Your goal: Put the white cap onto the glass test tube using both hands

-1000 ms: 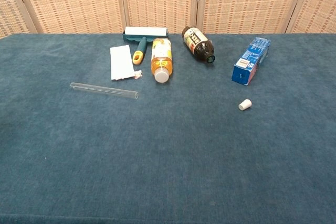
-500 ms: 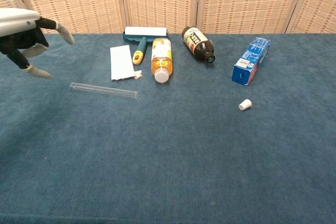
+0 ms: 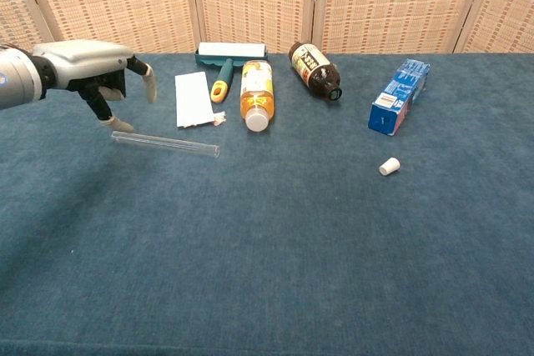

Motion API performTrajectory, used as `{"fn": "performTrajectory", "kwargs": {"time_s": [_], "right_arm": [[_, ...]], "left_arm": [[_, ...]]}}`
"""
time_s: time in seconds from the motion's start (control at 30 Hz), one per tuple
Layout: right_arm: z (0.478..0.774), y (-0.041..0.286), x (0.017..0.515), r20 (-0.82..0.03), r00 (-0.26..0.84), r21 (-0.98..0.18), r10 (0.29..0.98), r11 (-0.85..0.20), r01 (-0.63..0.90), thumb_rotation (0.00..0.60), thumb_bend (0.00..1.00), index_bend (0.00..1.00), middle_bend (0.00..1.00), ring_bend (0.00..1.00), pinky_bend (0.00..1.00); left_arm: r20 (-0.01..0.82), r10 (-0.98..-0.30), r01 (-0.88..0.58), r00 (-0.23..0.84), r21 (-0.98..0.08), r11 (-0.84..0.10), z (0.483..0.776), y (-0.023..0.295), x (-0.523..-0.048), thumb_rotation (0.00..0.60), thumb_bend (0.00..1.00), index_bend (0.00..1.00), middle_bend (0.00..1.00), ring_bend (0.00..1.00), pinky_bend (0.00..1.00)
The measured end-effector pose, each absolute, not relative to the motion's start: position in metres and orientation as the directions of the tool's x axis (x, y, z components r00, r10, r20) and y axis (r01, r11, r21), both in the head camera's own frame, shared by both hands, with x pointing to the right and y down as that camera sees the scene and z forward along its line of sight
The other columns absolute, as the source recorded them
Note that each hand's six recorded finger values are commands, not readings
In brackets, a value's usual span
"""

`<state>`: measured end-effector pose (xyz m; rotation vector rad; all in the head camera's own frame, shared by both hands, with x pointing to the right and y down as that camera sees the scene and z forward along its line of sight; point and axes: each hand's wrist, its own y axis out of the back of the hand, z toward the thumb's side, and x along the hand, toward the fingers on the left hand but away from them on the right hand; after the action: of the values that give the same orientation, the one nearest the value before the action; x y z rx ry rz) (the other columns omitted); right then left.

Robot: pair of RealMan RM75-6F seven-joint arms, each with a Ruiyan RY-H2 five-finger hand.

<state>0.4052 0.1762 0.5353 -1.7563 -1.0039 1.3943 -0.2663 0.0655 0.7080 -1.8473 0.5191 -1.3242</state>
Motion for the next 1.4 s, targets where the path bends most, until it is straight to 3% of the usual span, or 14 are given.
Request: {"fn": "performTrajectory", "kwargs": {"time_s": [0.13, 0.77, 1.4], "right_arm": [[0.536, 0.176, 0.408, -0.464, 0.125, -0.863, 0.877, -0.479, 0.161, 0.600, 0.00, 0.00, 0.05, 0.05, 0.03], [0.537, 0.177, 0.421, -0.471, 0.096, -0.861, 0.877, -0.480, 0.168, 0.600, 0.00, 0.00, 0.06, 0.06, 0.03], [0.534, 0.179, 0.429, -0.469, 0.072, -0.864, 0.880, -0.474, 0.169, 0.600, 0.00, 0.00, 0.06, 0.07, 0.03]], "left_arm": [[0.624, -0.692, 0.125, 0.363, -0.769, -0.627, 0.718, 0.064, -0.257, 0.600, 0.26, 0.43, 1.00, 1.00, 1.00], [0.691, -0.640, 0.171, 0.335, -0.713, -0.680, 0.749, 0.063, -0.214, 0.600, 0.29, 0.46, 1.00, 1.00, 1.00], [0.736, -0.612, 0.213, 0.290, -0.673, -0.709, 0.768, 0.066, -0.206, 0.600, 0.32, 0.48, 1.00, 1.00, 1.00]]}}
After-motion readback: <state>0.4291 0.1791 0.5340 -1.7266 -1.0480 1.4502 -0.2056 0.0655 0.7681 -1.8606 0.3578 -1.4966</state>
